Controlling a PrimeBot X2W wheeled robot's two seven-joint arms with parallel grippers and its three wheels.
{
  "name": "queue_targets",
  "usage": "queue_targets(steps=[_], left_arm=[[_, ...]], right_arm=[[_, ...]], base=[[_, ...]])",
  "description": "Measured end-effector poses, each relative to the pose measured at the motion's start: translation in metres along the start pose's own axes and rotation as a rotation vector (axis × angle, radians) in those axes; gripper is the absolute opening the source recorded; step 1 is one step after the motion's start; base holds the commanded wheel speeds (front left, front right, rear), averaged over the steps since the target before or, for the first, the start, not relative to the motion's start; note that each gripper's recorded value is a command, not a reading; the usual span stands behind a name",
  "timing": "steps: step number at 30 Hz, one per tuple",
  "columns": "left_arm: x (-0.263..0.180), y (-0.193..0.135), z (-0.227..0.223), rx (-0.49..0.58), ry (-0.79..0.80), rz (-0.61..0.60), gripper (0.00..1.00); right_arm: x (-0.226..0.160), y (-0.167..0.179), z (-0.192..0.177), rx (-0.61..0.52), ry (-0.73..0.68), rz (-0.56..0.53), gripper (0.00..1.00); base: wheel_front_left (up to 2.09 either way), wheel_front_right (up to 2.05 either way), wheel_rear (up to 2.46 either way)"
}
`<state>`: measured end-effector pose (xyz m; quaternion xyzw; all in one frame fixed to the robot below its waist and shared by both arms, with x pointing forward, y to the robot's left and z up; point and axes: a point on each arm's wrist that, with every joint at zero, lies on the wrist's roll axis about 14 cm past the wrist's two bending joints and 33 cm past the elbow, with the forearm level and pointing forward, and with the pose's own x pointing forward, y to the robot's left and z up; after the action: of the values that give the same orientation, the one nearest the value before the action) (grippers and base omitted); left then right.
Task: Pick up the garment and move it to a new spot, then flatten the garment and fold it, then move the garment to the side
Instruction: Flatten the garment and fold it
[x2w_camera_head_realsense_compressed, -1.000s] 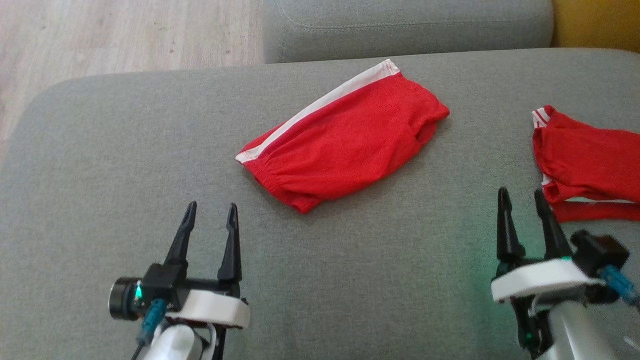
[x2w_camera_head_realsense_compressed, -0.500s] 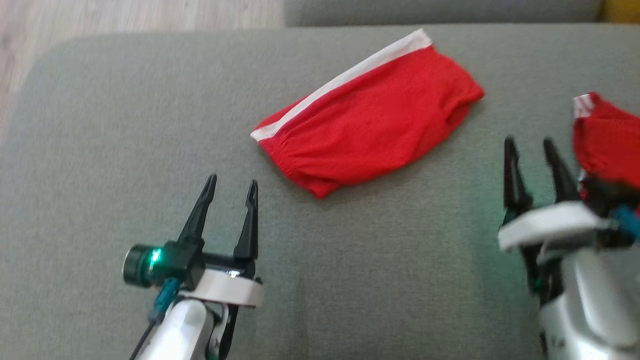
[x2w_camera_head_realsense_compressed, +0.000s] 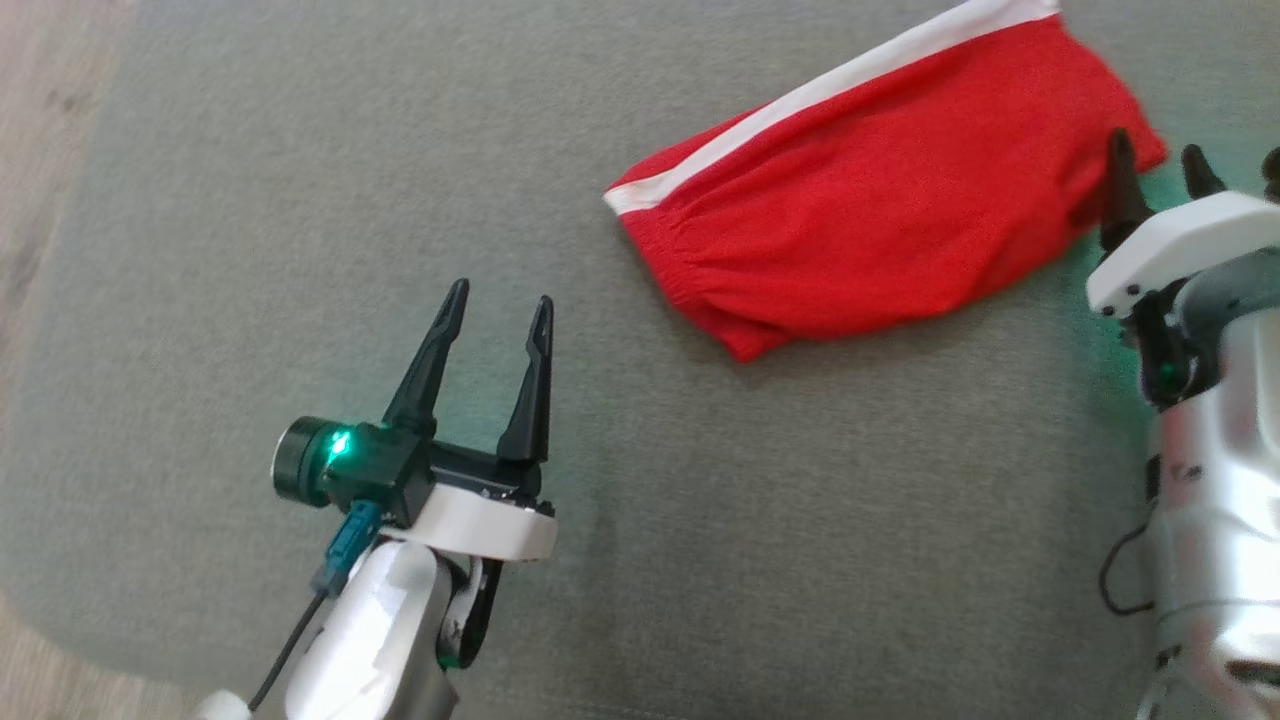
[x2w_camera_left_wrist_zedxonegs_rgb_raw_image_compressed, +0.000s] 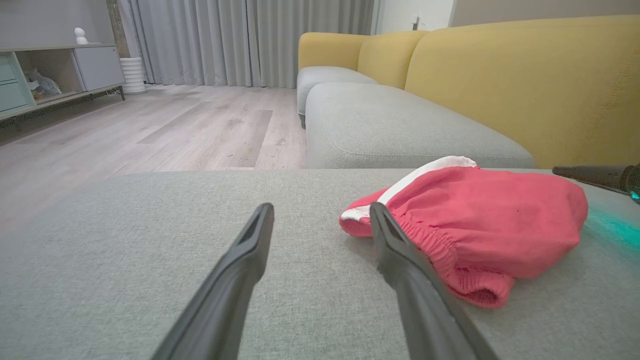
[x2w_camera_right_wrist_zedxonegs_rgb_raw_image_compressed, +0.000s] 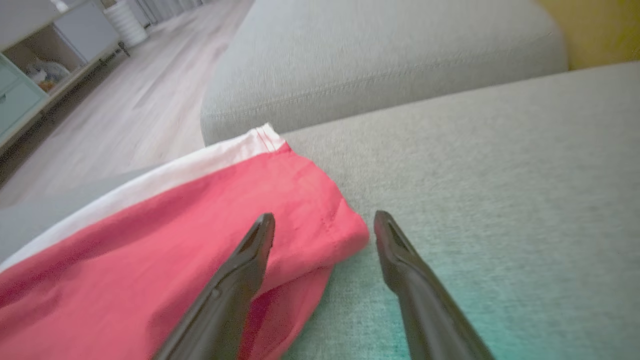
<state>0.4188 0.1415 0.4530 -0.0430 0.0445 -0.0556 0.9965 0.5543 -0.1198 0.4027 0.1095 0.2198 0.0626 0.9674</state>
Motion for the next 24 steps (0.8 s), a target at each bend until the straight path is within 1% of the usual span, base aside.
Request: queue_targets(steps=[4, 7, 12, 13, 14, 15, 18, 21, 24], left_arm=[[-0.002, 0.007, -0.003, 0.006, 0.01, 0.021, 1.0], [-0.004, 0.011, -0.005, 0.012, 0.017, 0.031, 1.0], [-0.006, 0.012, -0.005, 0.017, 0.018, 0.031, 1.0], [-0.006, 0.012, -0.004, 0.017, 0.016, 0.031, 1.0], [-0.006, 0.012, -0.003, 0.017, 0.014, 0.031, 1.0], [-0.006, 0.011, -0.002, 0.016, 0.011, 0.03, 1.0], [-0.005, 0.009, 0.0, 0.015, 0.004, 0.025, 1.0], [-0.005, 0.006, 0.003, 0.015, -0.005, 0.016, 1.0], [-0.004, 0.002, 0.008, 0.019, -0.021, 0.004, 1.0]], right_arm=[[0.018, 0.0, -0.019, -0.004, 0.097, -0.006, 1.0], [0.025, 0.0, -0.03, -0.043, 0.147, -0.006, 1.0], [0.032, 0.008, -0.032, -0.12, 0.195, 0.02, 1.0], [0.032, 0.01, -0.033, -0.143, 0.204, 0.027, 0.92], [0.032, 0.012, -0.035, -0.161, 0.214, 0.034, 0.33], [0.031, 0.013, -0.035, -0.17, 0.219, 0.037, 0.0], [0.029, 0.013, -0.034, -0.192, 0.216, 0.041, 0.0], [0.024, 0.011, -0.029, -0.193, 0.177, 0.039, 0.0], [0.017, 0.007, -0.016, -0.153, 0.104, 0.031, 0.0]], base=[[0.0, 0.0, 0.0], [0.0, 0.0, 0.0], [0.0, 0.0, 0.0], [0.0, 0.0, 0.0], [0.0, 0.0, 0.0], [0.0, 0.0, 0.0], [0.0, 0.0, 0.0], [0.0, 0.0, 0.0], [0.0, 0.0, 0.0]])
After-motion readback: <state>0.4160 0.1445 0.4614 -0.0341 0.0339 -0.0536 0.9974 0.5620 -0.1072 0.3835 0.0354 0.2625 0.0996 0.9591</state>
